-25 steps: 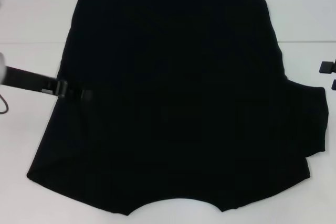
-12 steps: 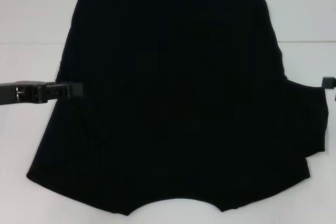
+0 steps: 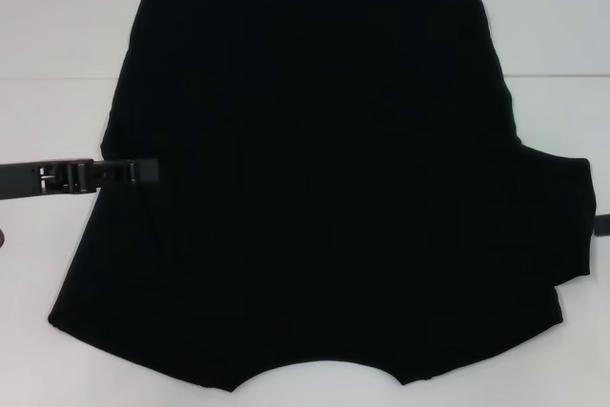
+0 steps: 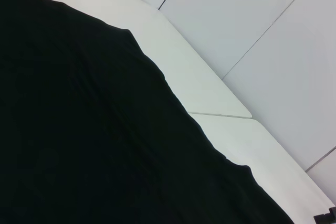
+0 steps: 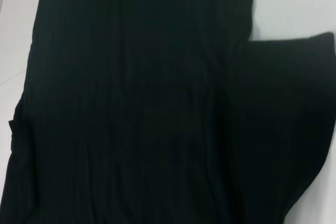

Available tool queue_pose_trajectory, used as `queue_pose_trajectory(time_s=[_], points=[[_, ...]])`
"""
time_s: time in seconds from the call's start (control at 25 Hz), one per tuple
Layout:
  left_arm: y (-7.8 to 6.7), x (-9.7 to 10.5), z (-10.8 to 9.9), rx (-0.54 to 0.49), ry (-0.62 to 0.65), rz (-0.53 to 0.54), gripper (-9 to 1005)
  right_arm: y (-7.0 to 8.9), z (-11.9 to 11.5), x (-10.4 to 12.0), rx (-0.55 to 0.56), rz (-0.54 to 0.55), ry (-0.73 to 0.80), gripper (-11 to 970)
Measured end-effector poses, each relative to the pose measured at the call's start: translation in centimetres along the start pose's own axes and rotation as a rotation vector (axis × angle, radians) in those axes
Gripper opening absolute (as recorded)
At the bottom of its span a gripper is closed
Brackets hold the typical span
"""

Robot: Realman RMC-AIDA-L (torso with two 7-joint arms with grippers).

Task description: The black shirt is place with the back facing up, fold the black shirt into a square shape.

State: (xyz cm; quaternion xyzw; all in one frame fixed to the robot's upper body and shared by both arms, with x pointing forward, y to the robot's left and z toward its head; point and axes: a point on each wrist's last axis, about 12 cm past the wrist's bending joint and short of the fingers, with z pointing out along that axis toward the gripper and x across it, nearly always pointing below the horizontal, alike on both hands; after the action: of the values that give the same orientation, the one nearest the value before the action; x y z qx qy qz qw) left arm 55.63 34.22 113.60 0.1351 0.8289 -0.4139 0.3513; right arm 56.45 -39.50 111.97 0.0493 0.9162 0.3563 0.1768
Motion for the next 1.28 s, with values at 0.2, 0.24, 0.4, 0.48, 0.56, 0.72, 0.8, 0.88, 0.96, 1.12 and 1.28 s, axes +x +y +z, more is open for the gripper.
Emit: queue_pose_trajectory(time_s=[0.2,0.24,0.4,0.48,0.56,0.72,0.8,0.88,0.96,1.12,1.28], points=[[0.0,-0.1,0.1,0.0,-0.004,0.001,358,0.4,1.6,0.1,0.026,0.0,0.032,872],[0.0,-0.1,0.1,-0.001,-0.005,0.001,358,0.4,1.9,0.0,0.038,0.002,0.036,871],[0.0,-0.2,0.1,-0.005,-0.007,0.001,358,0.6,2.5,0.0,0.073,0.002,0.062,871],[0.1,-0.2,0.1,-0.006,-0.009,0.0,358,0.6,2.5,-0.1,0.083,0.002,0.07,871],[0.1,-0.1,0.2,-0.006,-0.01,-0.001,358,0.6,2.4,-0.1,0.089,0.006,0.069,838],[0.1,-0.1,0.4,-0.016,-0.013,-0.001,357,0.5,2.5,-0.2,0.101,0.015,0.059,707],[0.2,-0.1,0.4,-0.019,-0.014,-0.001,357,0.5,2.7,-0.2,0.105,0.014,0.062,546],[0.2,-0.1,0.4,-0.021,-0.016,-0.002,357,0.5,2.9,-0.2,0.11,0.011,0.064,453],[0.2,-0.1,0.4,-0.022,-0.018,-0.003,357,0.5,3.1,-0.3,0.121,0.013,0.066,428],[0.3,-0.2,0.3,-0.027,-0.022,-0.003,357,0.3,3.4,-0.3,0.136,0.024,0.059,380],[0.4,-0.2,0.3,-0.036,-0.027,-0.006,357,0.4,3.8,-0.4,0.144,0.026,0.063,331]])
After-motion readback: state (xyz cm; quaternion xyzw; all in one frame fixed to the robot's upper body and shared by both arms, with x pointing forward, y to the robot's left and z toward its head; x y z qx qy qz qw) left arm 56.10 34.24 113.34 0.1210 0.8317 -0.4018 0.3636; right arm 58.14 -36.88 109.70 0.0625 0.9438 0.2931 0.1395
